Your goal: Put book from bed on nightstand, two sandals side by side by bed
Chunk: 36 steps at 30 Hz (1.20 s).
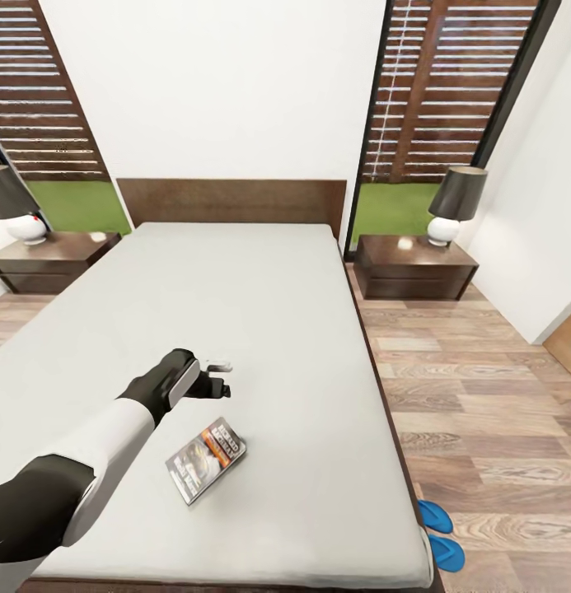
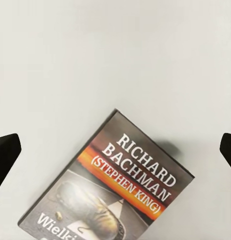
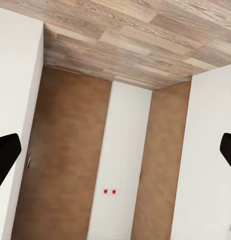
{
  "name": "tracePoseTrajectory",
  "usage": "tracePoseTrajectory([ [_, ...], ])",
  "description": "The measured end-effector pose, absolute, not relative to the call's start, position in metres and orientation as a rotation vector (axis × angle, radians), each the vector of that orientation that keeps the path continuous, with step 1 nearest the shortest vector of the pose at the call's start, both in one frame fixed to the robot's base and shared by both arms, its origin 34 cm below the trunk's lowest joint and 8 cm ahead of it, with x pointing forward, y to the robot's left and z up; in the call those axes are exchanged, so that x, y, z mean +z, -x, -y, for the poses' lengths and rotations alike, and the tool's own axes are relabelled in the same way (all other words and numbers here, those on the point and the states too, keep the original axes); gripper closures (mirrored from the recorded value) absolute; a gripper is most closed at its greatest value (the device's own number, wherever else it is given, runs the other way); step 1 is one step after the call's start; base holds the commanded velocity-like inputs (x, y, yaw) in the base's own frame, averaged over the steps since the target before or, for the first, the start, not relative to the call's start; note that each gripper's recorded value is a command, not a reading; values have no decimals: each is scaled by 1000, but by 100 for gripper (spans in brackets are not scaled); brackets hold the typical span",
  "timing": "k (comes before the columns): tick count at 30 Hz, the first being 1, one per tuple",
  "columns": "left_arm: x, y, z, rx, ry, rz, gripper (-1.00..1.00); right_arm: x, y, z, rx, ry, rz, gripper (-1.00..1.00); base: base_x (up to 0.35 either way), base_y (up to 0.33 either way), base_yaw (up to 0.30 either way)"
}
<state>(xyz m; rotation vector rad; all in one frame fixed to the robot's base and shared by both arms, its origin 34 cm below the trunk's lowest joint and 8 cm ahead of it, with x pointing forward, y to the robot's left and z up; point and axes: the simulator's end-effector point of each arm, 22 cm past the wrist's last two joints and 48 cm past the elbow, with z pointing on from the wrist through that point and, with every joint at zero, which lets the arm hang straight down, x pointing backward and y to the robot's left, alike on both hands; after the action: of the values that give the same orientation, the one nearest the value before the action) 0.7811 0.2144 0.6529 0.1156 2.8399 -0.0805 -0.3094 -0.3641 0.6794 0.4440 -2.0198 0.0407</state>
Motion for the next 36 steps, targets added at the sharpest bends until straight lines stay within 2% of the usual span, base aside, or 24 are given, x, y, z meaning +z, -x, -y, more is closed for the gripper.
tracePoseTrajectory([
  [36,615,-771,-213,-84,-115,-2898,-100,705,316,362,23,-439,1964,-100,0,0,0],
])
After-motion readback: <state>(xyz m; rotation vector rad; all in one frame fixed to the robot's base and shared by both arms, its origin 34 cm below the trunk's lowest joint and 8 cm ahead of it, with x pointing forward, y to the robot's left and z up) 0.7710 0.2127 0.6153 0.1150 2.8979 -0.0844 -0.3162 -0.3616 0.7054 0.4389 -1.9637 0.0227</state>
